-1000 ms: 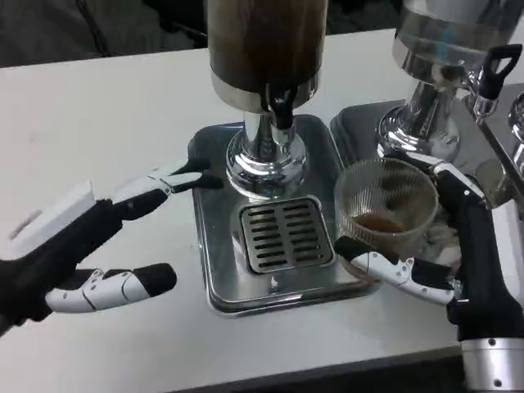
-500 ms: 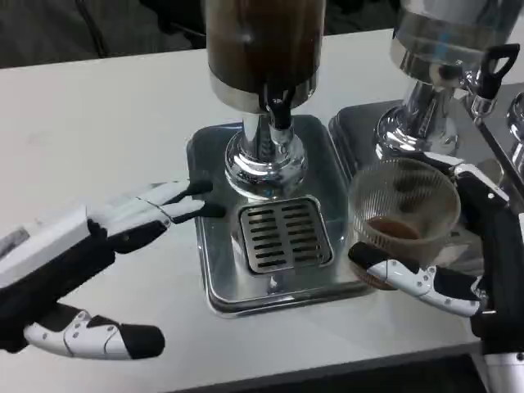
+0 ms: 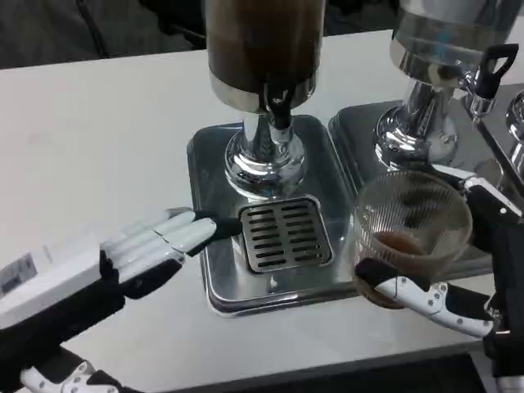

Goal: Grasp the cup under the faucet to collect the drink, then remove the cup.

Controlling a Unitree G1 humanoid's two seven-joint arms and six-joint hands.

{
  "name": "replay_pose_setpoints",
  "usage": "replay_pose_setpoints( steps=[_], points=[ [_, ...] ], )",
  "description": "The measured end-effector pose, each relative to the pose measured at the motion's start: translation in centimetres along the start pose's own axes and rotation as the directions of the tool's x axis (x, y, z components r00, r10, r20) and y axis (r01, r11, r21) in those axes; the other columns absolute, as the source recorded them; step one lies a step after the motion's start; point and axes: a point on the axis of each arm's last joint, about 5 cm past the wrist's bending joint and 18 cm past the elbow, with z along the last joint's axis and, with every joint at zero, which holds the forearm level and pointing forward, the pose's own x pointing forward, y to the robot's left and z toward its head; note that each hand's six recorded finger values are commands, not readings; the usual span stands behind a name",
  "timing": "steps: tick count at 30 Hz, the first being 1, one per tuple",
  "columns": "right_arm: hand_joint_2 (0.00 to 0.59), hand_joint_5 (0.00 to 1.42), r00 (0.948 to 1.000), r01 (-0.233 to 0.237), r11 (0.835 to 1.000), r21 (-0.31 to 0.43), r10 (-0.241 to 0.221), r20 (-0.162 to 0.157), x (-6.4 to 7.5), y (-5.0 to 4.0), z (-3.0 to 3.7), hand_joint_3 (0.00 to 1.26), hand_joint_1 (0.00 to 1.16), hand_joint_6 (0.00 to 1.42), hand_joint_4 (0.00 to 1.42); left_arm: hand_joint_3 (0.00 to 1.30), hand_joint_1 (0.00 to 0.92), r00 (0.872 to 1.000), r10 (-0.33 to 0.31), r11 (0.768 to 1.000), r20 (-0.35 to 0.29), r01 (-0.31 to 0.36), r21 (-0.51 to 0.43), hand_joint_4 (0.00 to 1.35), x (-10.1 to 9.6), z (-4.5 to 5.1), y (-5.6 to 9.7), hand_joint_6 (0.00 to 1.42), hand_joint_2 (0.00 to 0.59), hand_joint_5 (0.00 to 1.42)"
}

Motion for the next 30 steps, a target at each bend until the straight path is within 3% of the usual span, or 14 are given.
replay_pose_setpoints(
  steps=[8,14,21,30],
  points=[
    [0.128,1.20,1.0000,-0.008,1.000,0.002,0.008,-0.001,-0.6,-0.28,0.58,0.91,1.16,1.42,1.05,0.00,0.000,1.000,-0.014,1.000,0.018,0.014,0.011,0.00,-0.3,0.43,-0.3,0.00,0.076,0.00],
    [0.134,1.20,0.9999,-0.015,1.000,0.014,0.015,-0.007,-0.8,-0.42,0.67,0.91,1.16,1.42,1.05,0.00,0.000,0.999,-0.033,0.999,0.041,0.032,0.031,0.00,-0.4,0.84,-0.2,0.00,0.076,0.00],
    [0.142,1.20,0.9998,-0.018,1.000,0.021,0.017,0.014,-0.6,-0.68,1.06,0.91,1.16,1.42,1.05,0.00,0.000,0.996,-0.071,0.994,0.053,0.066,0.091,0.00,-0.5,1.22,0.3,0.00,0.074,0.00],
    [0.146,1.21,0.9997,-0.022,0.999,0.026,0.021,0.012,-0.6,-0.77,1.06,0.91,1.16,1.42,1.06,0.01,0.000,0.992,-0.114,0.983,0.057,0.105,0.149,0.00,-0.7,1.66,0.7,0.00,0.067,0.00]
  ],
)
